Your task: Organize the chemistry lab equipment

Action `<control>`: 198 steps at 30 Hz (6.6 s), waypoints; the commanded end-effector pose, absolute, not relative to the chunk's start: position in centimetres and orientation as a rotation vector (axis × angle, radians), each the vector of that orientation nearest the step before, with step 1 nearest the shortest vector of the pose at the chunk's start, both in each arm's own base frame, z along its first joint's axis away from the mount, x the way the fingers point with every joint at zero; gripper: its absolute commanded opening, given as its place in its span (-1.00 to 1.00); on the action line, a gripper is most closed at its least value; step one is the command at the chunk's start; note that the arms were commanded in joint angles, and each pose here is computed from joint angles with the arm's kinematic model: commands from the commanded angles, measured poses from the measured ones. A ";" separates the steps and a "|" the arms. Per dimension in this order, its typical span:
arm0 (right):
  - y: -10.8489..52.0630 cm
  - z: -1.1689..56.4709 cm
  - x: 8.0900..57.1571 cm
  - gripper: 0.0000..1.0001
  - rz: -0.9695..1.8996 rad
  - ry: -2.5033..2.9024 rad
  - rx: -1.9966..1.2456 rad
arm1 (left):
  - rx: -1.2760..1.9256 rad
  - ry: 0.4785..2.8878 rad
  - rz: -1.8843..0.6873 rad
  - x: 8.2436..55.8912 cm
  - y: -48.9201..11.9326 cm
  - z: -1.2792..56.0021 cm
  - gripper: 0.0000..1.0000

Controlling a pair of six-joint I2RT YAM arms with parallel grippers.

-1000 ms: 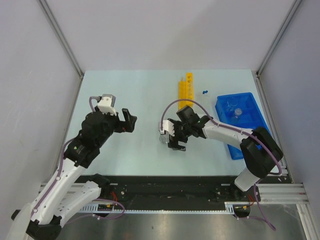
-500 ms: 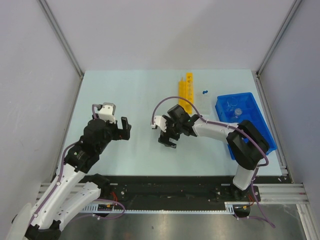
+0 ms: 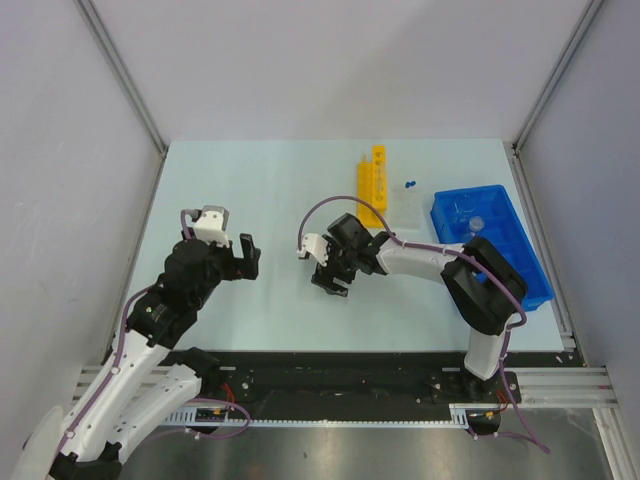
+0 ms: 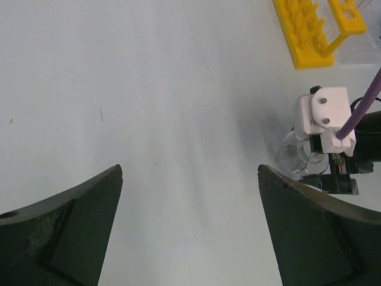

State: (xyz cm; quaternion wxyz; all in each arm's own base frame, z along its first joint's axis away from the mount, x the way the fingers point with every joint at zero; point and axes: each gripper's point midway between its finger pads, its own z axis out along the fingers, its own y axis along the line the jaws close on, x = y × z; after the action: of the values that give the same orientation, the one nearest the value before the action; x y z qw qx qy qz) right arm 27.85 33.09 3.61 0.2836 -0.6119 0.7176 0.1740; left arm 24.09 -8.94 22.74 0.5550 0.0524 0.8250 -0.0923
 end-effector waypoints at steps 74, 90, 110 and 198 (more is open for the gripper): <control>-8.9 3.8 32.7 0.33 0.199 2.600 -0.228 | 0.156 1.920 -0.206 24.5 -8.9 23.2 1.00; -8.2 11.1 31.6 0.99 0.062 2.448 -0.363 | 0.160 1.916 -0.211 24.4 -9.0 23.3 0.99; 1.2 14.9 28.2 0.68 0.261 2.387 -0.614 | 0.159 1.909 -0.215 24.3 -9.0 23.5 1.00; 5.0 12.2 51.2 -0.31 0.157 2.382 -0.119 | 0.150 1.945 -0.168 24.7 -8.5 22.6 1.00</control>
State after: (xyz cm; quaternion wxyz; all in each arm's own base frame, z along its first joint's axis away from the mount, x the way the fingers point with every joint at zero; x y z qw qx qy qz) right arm 50.23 4.28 8.75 0.3314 -0.0129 0.9419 0.0525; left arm 24.50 -8.87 21.74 0.5417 0.0596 0.8349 -0.0770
